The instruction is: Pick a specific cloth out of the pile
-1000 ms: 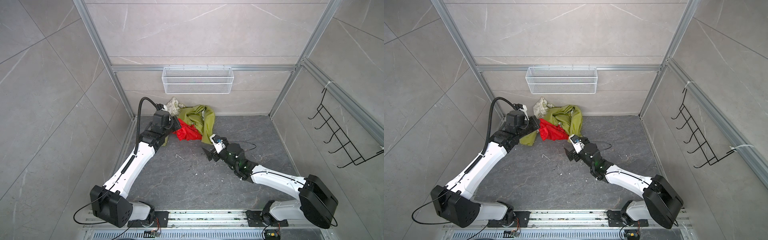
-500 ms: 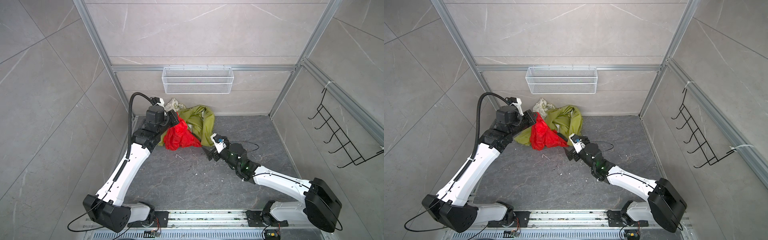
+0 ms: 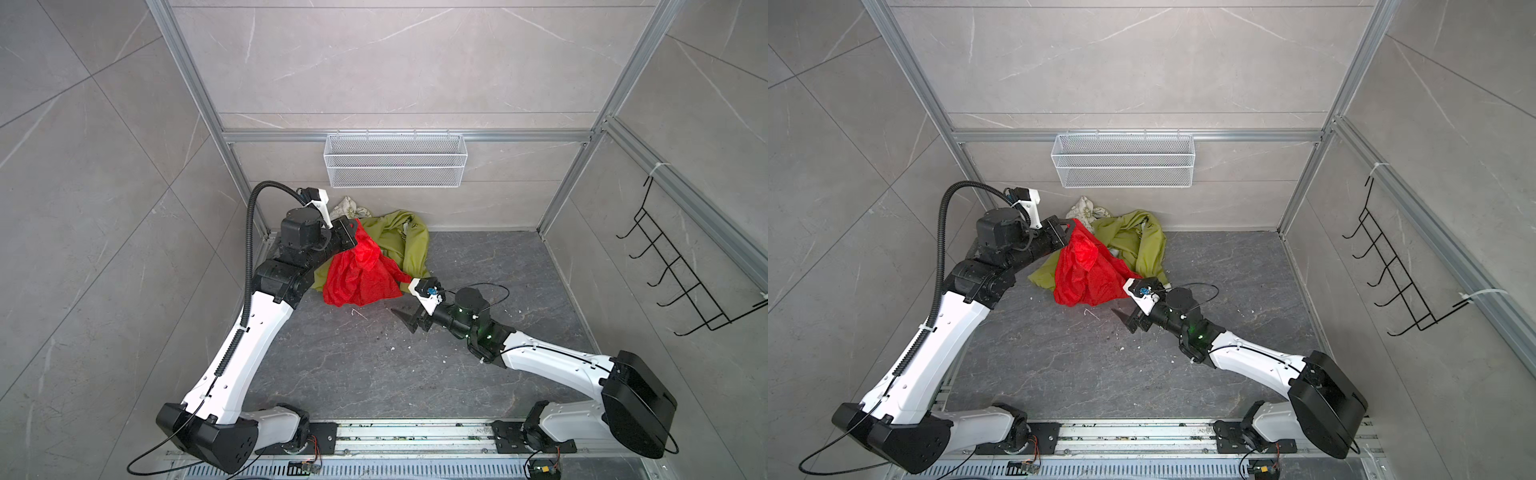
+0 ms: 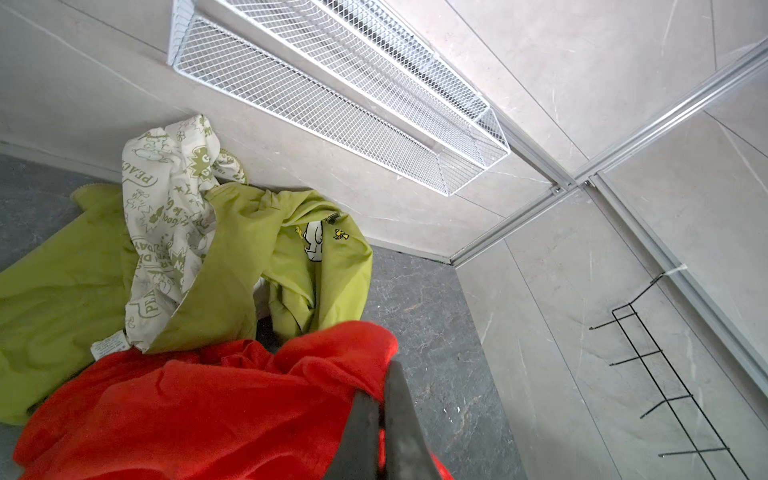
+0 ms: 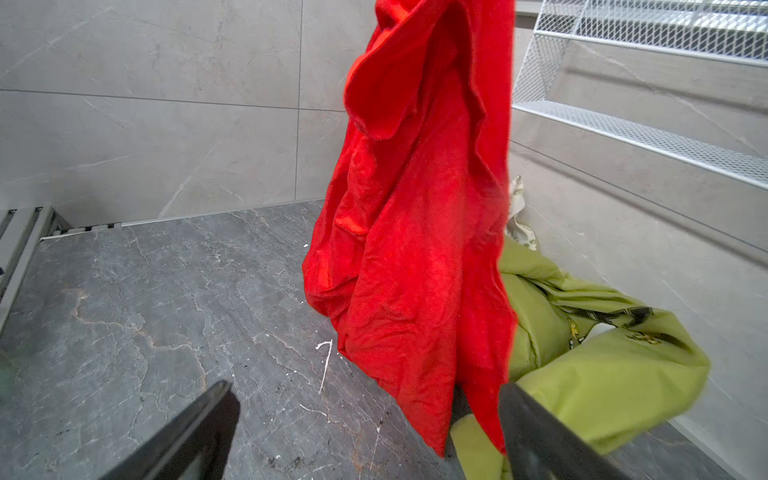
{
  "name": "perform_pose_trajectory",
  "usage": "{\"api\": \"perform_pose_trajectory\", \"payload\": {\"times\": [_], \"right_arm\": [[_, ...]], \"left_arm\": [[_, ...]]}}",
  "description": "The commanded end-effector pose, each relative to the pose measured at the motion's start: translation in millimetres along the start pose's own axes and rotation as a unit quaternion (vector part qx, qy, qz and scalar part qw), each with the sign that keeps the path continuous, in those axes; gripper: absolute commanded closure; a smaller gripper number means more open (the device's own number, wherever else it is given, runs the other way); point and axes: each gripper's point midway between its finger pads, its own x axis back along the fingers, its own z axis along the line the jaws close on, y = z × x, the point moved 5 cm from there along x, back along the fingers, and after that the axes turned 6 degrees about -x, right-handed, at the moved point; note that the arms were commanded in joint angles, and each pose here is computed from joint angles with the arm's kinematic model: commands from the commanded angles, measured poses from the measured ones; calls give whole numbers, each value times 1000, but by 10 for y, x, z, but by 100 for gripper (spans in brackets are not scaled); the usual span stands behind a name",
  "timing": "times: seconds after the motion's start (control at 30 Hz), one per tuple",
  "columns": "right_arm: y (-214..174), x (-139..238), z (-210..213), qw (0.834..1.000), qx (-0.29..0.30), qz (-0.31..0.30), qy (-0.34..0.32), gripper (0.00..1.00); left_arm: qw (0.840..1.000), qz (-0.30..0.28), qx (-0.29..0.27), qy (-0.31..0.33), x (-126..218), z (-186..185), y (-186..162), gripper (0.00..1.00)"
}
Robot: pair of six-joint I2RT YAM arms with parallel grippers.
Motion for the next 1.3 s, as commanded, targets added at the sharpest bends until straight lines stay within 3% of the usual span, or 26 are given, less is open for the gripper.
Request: {"api": "perform_pose_trajectory", "payload": {"times": [0.0, 0.2, 0.5, 1.27], "right_arm": [[177, -37, 17, 999, 22, -31, 9, 0], [239, -139, -81, 998, 17, -54, -22, 0], [482, -325, -139, 994, -16, -105, -24, 0], [711, -770, -70, 982, -44, -179, -33, 0]], "left_arm": [[994, -57, -55, -80, 338, -341, 279, 100], [983, -64, -79, -153, 497, -572, 342, 100], [971, -81, -61, -218, 643, -776, 457, 100], [952, -118, -37, -280, 922, -1042, 720, 100]]}}
